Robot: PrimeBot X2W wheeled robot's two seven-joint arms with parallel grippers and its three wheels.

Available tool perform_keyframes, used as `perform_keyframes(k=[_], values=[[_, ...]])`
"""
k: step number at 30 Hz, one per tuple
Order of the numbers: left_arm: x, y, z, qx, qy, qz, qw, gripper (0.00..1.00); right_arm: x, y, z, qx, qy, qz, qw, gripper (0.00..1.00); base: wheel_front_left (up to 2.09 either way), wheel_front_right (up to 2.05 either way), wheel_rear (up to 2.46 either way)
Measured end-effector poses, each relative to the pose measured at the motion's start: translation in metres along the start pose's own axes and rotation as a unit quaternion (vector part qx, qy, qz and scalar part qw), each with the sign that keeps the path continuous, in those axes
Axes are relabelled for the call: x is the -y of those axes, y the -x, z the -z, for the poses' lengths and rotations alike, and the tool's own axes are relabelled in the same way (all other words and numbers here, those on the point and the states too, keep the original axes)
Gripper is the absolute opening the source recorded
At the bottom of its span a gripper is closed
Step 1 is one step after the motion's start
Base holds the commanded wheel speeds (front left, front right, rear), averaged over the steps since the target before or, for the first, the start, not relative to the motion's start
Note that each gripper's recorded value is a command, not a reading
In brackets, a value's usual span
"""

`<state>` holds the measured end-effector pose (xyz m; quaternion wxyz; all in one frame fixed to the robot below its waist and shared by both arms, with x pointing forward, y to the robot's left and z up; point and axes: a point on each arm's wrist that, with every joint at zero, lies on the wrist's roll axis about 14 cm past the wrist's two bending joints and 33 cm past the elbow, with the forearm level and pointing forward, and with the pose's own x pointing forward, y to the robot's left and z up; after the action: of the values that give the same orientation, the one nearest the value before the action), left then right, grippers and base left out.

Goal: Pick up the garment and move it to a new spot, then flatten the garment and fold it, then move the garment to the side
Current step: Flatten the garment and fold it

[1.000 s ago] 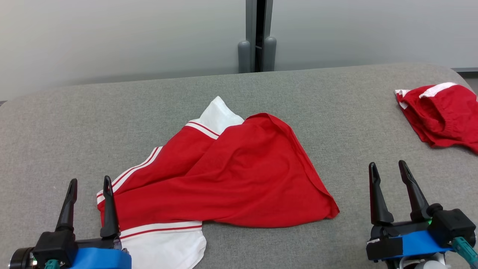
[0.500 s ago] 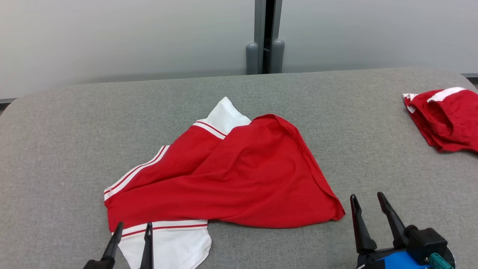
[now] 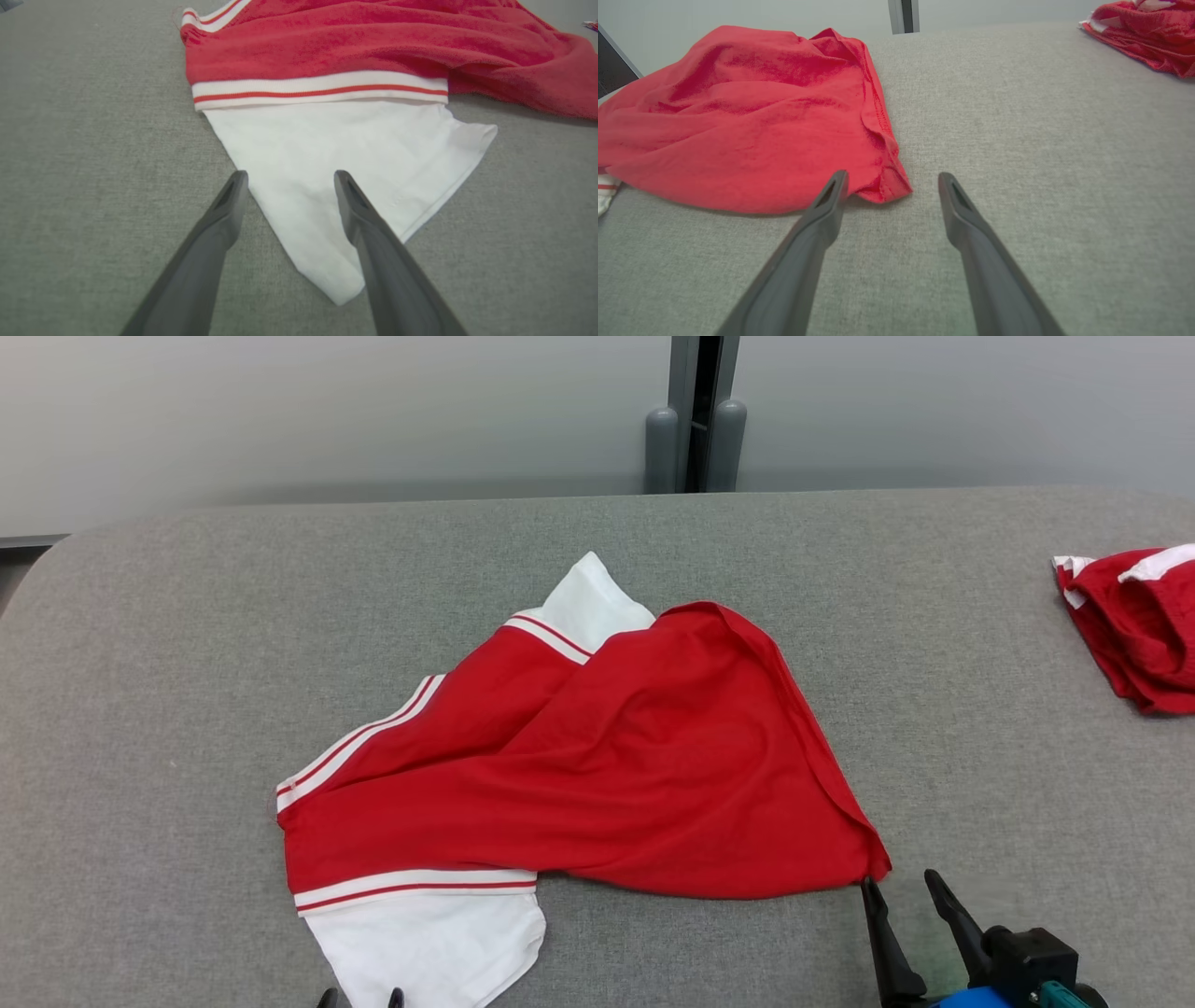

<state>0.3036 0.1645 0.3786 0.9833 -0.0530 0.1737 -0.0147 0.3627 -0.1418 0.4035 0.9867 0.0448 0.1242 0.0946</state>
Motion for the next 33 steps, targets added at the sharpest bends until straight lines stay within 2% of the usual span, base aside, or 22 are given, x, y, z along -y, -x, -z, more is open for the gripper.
perform_keyframes(k=[10,20,21,22,23,24,25,26,33], values=[[0.006,0.008,0.035,-0.056,0.012,0.009,0.998,1.0,0.0,-0.011,0.014,-0.027,0.001,-0.003,1.0,1.0,0.0,0.0,0.0],[0.017,-0.003,0.036,-0.061,0.016,0.035,0.997,1.0,-0.004,-0.024,0.026,-0.054,0.005,-0.012,0.998,1.0,0.0,0.0,0.0],[0.018,-0.004,0.036,-0.062,0.016,0.039,0.997,1.0,-0.004,-0.025,0.027,-0.057,0.006,-0.013,0.998,0.83,0.0,0.0,0.0],[0.019,-0.005,0.036,-0.062,0.017,0.041,0.997,1.0,-0.004,-0.026,0.028,-0.059,0.005,-0.013,0.998,0.46,0.0,0.0,0.0],[0.02,-0.006,0.036,-0.062,0.018,0.043,0.997,1.0,-0.005,-0.027,0.028,-0.061,0.004,-0.013,0.998,0.29,0.0,0.0,0.0],[0.021,-0.007,0.036,-0.062,0.02,0.045,0.997,0.76,-0.005,-0.028,0.028,-0.062,0.003,-0.014,0.998,0.0,0.0,0.0,0.0],[0.022,-0.008,0.036,-0.063,0.019,0.046,0.997,0.36,-0.006,-0.028,0.027,-0.061,0.001,-0.014,0.998,0.0,0.0,0.0,0.0],[0.022,-0.009,0.035,-0.062,0.019,0.047,0.997,0.02,-0.007,-0.029,0.026,-0.06,0.0,-0.015,0.998,0.0,0.0,0.0,0.0],[0.029,-0.02,0.022,-0.046,0.021,0.059,0.997,0.0,-0.013,-0.033,0.011,-0.035,-0.004,-0.022,0.999,0.0,0.0,0.0,0.0]])
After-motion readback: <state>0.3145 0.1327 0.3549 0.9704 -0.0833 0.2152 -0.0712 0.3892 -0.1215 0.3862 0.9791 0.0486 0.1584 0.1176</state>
